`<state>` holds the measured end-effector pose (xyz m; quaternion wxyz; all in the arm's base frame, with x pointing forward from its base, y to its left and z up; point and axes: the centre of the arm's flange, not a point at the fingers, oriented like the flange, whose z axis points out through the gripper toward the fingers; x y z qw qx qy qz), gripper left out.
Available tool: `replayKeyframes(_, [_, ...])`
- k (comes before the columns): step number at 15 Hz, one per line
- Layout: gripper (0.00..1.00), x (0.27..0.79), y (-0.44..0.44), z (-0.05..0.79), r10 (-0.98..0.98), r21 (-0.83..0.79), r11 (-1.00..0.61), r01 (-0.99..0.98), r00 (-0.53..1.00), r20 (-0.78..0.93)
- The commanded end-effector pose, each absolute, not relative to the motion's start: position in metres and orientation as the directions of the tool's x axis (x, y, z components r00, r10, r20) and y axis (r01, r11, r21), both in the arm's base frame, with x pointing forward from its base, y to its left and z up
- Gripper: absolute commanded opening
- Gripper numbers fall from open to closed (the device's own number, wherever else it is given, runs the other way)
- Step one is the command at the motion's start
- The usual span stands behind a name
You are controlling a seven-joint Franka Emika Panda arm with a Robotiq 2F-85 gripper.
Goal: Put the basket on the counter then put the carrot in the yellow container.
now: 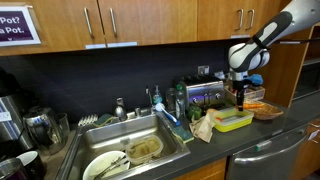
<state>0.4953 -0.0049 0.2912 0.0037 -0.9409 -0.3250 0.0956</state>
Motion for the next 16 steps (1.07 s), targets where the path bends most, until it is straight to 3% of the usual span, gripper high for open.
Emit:
replayKeyframes(1, [0.18,0.501,0.014,0.292,0.728,-0.073,-0.680,0.730,0.660,-0.184])
replayKeyframes(16, [0.18,0.511,0.082,0.261,0.952,-0.180,-0.273,0.945,0.237,-0.196])
